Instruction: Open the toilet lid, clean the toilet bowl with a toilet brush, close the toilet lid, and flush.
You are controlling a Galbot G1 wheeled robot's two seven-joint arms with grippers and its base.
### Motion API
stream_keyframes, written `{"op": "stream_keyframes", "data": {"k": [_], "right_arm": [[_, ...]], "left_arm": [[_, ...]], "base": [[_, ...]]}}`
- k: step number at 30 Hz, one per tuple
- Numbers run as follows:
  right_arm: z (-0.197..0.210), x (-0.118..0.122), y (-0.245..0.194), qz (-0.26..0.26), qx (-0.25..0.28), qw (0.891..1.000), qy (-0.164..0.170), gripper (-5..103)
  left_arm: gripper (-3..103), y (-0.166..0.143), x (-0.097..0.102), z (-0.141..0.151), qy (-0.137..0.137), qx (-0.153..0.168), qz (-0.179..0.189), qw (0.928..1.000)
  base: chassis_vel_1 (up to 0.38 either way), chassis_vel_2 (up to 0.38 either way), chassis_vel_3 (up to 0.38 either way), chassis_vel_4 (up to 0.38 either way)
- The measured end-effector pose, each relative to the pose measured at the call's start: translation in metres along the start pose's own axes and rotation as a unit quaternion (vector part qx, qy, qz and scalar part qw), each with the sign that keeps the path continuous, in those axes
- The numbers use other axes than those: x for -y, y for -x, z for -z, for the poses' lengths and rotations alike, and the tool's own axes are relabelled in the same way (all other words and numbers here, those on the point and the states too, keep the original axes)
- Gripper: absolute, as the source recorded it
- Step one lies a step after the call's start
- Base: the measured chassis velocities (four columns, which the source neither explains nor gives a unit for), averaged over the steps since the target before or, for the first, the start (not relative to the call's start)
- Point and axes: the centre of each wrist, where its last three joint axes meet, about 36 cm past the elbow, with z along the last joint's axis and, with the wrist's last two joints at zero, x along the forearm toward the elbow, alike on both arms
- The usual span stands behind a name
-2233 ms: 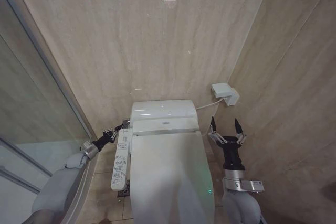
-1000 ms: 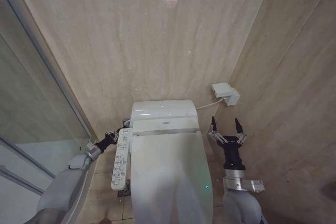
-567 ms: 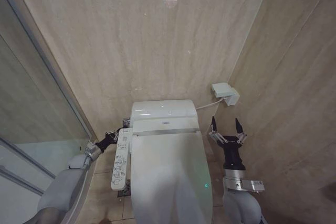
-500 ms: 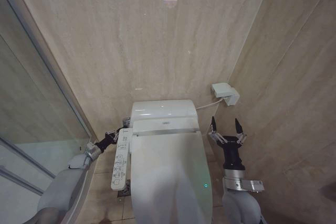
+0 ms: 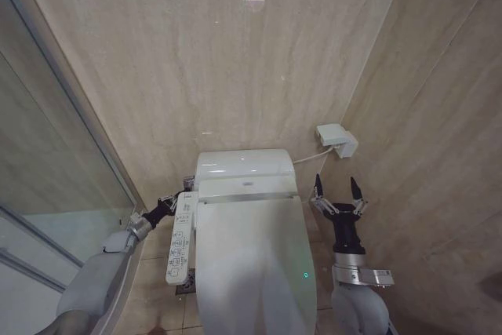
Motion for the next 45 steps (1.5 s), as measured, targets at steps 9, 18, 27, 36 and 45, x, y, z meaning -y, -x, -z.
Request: {"op": "stream_keyframes", "data": {"k": [9, 18, 27, 36, 45], "right_arm": [[0.0002, 0.0002, 0.0002, 0.0, 0.0, 1.0, 0.0, 100], [-0.0008, -0.0003, 0.0004, 0.0, 0.0, 1.0, 0.001, 100], [-0.0013, -0.0005, 0.001, 0.0, 0.0, 1.0, 0.001, 100], [-0.0016, -0.0004, 0.0009, 0.002, 0.0, 1.0, 0.001, 100], [-0.0013, -0.0002, 0.0004, 0.003, -0.002, 1.0, 0.0, 100]], "left_arm": [[0, -0.0009, -0.0014, 0.0005, 0.001, 0.0, 0.001, 1.0], [0, 0.0005, -0.0002, -0.0006, -0.002, 0.0, 0.001, 1.0], [0, 0.0027, -0.0012, 0.0006, -0.002, 0.001, 0.002, 1.0], [0, 0.0004, -0.0023, 0.0005, -0.001, 0.0, 0.002, 1.0], [0, -0.0012, -0.002, -0.0001, -0.001, -0.001, 0.003, 1.0]], "base": [[0.0, 0.0, 0.0, 0.0], [0.0, 0.0, 0.0, 0.0], [0.0, 0.0, 0.0, 0.0], [0.0, 0.0, 0.0, 0.0], [0.0, 0.0, 0.0, 0.0]]}}
